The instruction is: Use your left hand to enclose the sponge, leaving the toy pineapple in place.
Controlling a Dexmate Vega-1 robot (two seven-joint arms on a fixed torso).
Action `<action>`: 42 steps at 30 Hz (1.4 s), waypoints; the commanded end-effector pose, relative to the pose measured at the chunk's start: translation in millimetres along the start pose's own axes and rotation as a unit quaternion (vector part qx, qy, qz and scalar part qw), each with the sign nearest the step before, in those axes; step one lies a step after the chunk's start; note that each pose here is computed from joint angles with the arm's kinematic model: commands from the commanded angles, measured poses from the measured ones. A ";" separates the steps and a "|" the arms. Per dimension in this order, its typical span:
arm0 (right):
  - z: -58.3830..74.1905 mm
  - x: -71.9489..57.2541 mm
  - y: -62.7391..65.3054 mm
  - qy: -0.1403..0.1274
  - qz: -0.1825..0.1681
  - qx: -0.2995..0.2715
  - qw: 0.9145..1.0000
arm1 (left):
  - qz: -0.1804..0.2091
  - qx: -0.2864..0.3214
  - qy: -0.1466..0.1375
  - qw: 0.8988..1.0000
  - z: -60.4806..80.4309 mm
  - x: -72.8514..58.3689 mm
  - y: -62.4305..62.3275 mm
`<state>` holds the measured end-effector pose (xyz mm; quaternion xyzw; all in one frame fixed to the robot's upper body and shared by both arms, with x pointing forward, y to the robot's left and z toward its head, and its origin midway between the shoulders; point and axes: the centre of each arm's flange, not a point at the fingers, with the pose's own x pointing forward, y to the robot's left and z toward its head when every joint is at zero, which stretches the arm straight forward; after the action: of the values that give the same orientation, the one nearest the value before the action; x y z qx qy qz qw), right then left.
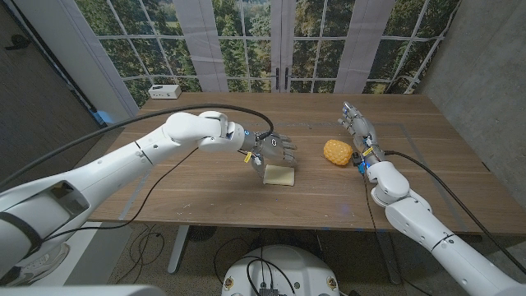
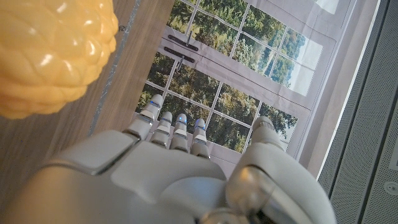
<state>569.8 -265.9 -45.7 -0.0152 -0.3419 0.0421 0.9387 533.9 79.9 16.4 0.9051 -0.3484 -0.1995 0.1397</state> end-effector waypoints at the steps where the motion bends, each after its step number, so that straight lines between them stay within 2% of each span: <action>1: -2.5 -9.6 -4.3 0.000 -0.012 0.010 1.000 | -0.042 -0.026 -0.028 0.998 -4.4 7.4 7.2; 5: -3.0 -10.0 -5.5 0.000 -0.014 0.010 1.000 | -0.033 -0.011 -0.032 0.999 -3.2 8.9 7.6; 10: -5.1 -9.2 -7.1 0.001 -0.016 0.011 1.000 | -0.050 0.000 -0.034 0.998 -2.0 14.0 5.7; 17: -7.4 -6.8 -9.3 0.001 -0.017 0.013 1.000 | -0.049 0.005 -0.042 0.998 1.9 20.9 0.3; 24: -7.9 -4.1 -11.1 -0.001 -0.016 0.011 1.000 | -0.043 0.024 -0.030 0.998 3.7 24.9 -3.0; 42: -7.2 -0.7 -18.6 -0.003 -0.020 0.009 1.000 | -0.040 -0.009 -0.045 0.998 8.8 44.6 -12.3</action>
<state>573.8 -279.7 -51.6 -0.0003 -0.3445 0.0298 0.9383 559.1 61.6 0.8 0.9124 -0.3128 -0.2374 0.1157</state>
